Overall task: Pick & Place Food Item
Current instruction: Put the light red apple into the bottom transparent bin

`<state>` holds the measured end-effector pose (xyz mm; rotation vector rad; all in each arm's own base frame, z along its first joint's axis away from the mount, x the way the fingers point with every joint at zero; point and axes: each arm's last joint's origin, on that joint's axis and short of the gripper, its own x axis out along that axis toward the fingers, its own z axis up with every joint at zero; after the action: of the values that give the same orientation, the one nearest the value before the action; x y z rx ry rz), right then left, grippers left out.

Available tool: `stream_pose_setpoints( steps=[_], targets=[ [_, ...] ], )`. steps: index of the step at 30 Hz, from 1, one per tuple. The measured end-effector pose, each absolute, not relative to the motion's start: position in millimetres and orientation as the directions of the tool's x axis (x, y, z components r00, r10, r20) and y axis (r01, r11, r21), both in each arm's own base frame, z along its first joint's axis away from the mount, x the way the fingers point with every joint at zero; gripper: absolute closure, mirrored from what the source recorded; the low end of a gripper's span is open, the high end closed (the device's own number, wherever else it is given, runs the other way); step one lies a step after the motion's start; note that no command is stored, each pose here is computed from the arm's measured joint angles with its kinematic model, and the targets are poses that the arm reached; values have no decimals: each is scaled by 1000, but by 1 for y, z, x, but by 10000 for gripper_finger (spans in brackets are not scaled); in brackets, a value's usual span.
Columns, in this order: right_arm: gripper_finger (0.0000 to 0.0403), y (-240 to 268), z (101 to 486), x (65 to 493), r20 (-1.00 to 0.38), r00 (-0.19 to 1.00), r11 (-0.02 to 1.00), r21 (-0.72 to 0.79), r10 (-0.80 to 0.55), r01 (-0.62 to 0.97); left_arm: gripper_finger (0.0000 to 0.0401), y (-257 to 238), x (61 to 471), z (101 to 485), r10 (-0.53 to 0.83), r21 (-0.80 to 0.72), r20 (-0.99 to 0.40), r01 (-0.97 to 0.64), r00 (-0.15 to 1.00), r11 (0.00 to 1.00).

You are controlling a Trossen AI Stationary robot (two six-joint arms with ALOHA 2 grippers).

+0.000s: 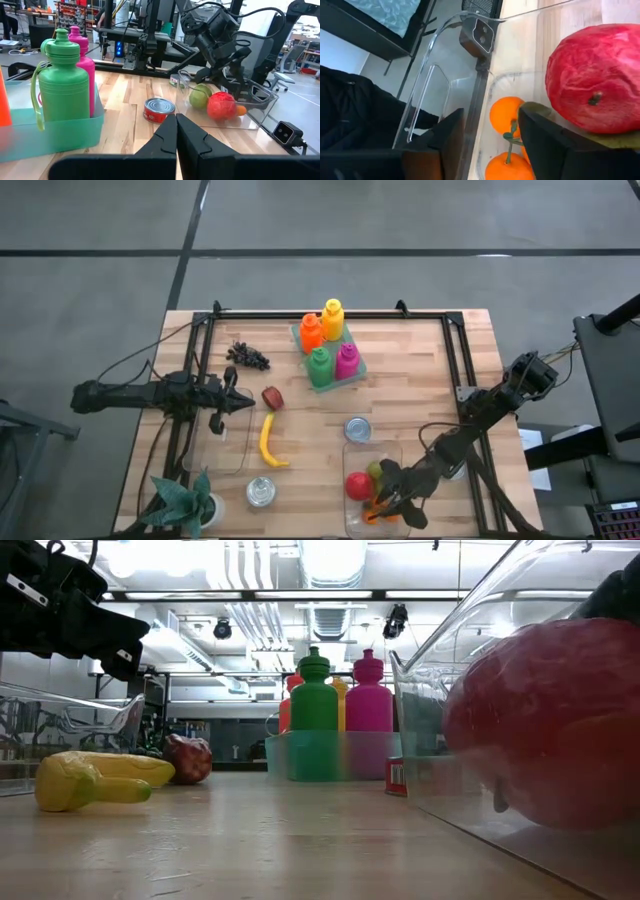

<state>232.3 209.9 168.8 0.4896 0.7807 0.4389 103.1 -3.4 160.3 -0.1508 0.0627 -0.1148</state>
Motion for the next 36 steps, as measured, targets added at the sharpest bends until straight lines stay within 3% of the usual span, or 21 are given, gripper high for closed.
stream_pose_setpoints(
  steps=[7, 15, 19, 23, 28, 36],
  targets=[
    [204, 210, 178, 232, -527, 645, 791, 576, 553, -208, 400, -3, 103, 160, -118, -153, -54, 109, 992, 982],
    [204, 195, 219, 222, -437, 703, 790, 535, 562, -300, 400, -3, 103, 160, -119, -153, -54, 109, 991, 982],
    [203, 180, 246, 215, -349, 818, 836, 482, 457, -262, 400, -3, 103, 160, -119, -154, -54, 109, 991, 982],
    [203, 166, 267, 209, -255, 930, 906, 397, 264, -148, 400, -3, 103, 160, -119, -153, -54, 109, 991, 982],
    [203, 154, 280, 204, -187, 981, 935, 355, 57, 13, 400, -3, 103, 160, -119, -153, -54, 109, 991, 982],
    [203, 149, 279, 207, -185, 983, 971, 239, 16, 29, 400, -3, 103, 160, -119, -153, -54, 110, 991, 982]
  ],
)
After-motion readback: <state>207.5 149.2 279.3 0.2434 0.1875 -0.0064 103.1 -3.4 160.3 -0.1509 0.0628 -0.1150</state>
